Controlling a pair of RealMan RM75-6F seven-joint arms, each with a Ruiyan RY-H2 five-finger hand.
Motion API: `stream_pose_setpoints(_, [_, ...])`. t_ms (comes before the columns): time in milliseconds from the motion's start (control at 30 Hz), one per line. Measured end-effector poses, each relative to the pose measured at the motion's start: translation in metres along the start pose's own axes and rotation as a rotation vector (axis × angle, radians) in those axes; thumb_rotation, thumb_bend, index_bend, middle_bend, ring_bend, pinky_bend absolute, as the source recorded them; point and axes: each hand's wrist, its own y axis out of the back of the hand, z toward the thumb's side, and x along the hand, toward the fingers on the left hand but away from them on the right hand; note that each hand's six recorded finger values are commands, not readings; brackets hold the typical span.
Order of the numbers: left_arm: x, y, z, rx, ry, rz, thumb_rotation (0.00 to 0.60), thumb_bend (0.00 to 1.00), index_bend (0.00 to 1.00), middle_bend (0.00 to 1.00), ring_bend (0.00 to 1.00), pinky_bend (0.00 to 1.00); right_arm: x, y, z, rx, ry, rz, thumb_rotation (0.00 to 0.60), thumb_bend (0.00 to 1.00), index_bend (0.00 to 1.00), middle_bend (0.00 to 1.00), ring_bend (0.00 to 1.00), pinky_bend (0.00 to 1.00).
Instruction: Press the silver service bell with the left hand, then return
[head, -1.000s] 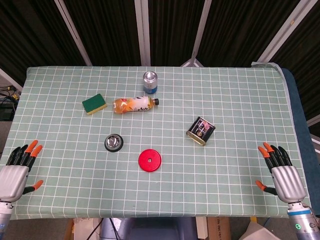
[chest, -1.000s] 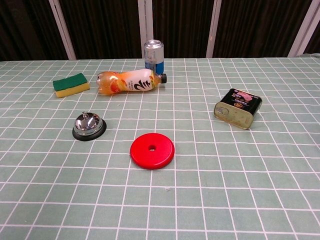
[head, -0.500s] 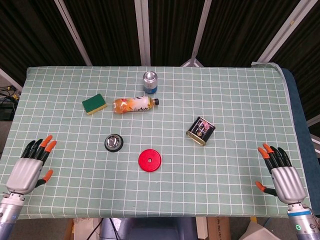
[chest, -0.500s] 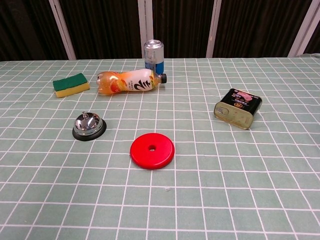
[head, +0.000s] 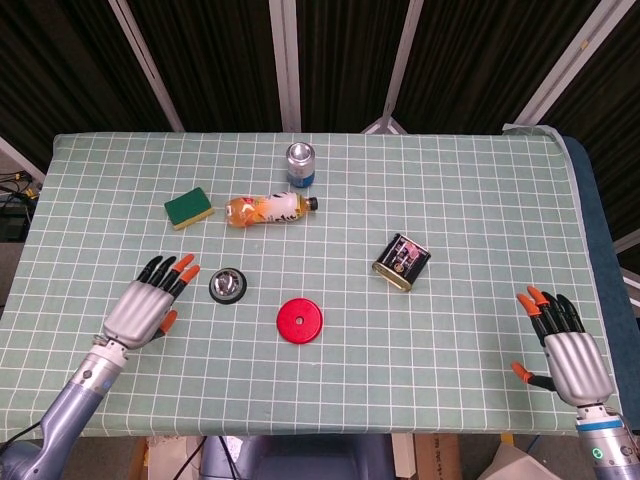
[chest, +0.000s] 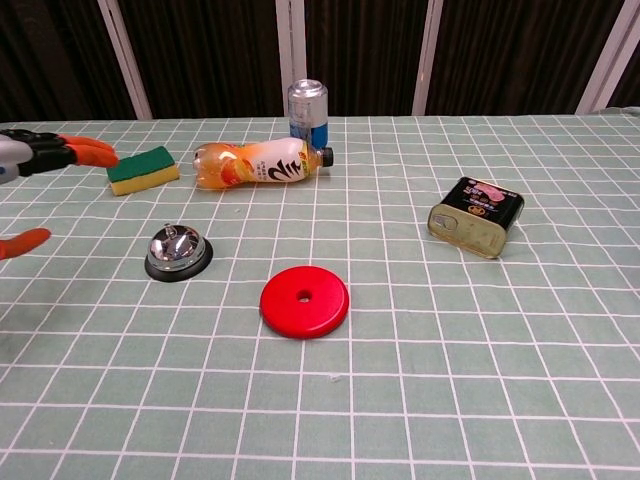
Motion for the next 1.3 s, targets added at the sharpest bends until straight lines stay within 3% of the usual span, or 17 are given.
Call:
stream_pose_setpoints(333, [0.034, -0.018, 0.028, 0.018, -0.001, -0.067, 0.6, 0.62, 0.0, 0.0, 0.0, 0.0, -0.001, 0.0, 0.0, -0.009, 0.0, 0.003, 0.6, 0.22, 0.0, 0.0, 0.0, 0.0])
stream_pose_setpoints(933, [0.043, -0.066, 0.024, 0.063, 0.016, -0.188, 0.6, 0.62, 0.0, 0.0, 0.0, 0.0, -0.001, 0.0, -0.001, -0.019, -0.007, 0.005, 0.6, 0.22, 0.0, 0.0, 0.0, 0.0])
stream_pose_setpoints(1300, [0.052, -0.037, 0.035, 0.016, 0.001, -0.091, 0.6, 0.61, 0.0, 0.0, 0.0, 0.0, -0.001, 0.001, -0.001, -0.022, -0.008, 0.001, 0.6, 0.22, 0.0, 0.0, 0.0, 0.0])
